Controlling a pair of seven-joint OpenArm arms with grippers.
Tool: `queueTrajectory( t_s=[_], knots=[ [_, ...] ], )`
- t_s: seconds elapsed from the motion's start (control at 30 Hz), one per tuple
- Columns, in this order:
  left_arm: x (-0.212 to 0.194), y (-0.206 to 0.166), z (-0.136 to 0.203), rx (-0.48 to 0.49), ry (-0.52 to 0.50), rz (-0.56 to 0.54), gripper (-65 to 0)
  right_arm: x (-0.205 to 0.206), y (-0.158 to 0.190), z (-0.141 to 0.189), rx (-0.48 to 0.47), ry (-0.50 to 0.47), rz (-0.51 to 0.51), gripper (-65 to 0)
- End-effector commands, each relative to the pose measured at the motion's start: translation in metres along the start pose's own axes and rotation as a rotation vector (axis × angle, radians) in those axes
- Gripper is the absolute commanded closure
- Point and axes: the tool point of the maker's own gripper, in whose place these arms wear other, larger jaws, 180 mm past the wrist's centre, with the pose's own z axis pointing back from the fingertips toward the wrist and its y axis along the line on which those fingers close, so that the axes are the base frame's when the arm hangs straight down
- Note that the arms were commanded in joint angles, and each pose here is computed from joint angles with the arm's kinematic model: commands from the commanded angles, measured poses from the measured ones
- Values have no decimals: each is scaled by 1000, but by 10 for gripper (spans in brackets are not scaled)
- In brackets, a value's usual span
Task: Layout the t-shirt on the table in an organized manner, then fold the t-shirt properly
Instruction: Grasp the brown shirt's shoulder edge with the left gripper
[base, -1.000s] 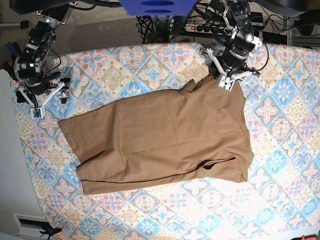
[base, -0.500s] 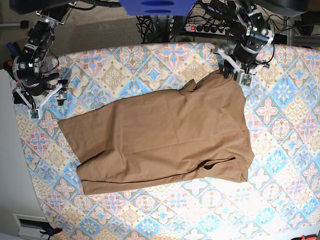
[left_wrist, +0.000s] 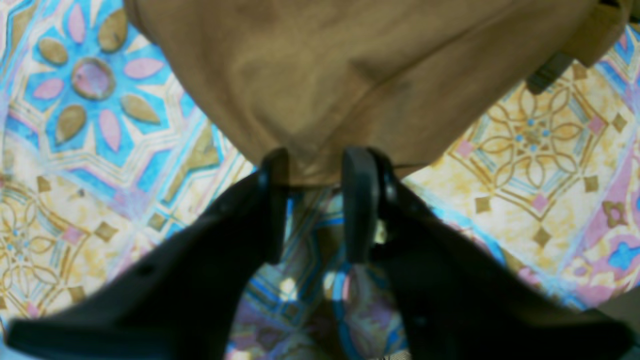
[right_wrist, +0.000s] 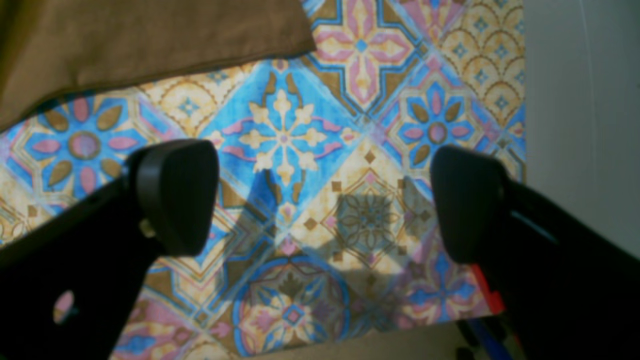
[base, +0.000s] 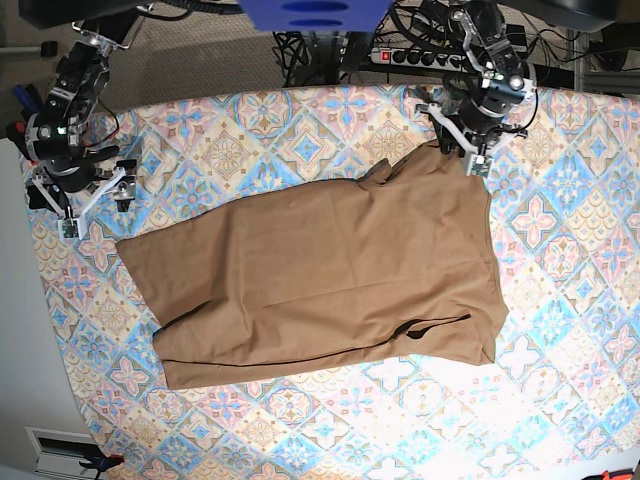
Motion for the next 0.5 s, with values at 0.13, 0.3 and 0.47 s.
queueTrajectory(
  t_s=[0.13, 0.3, 0.47],
  knots=[
    [32, -2, 11, 4, -98, -32, 0, 15, -7, 5, -16, -51, 11, -650],
    [57, 4, 39, 64, -174, -94, 0, 15, -7, 5, -16, -51, 11, -650],
    [69, 6, 40, 76, -201, -103, 0, 15, -6, 5, -15, -50, 12, -650]
  ],
)
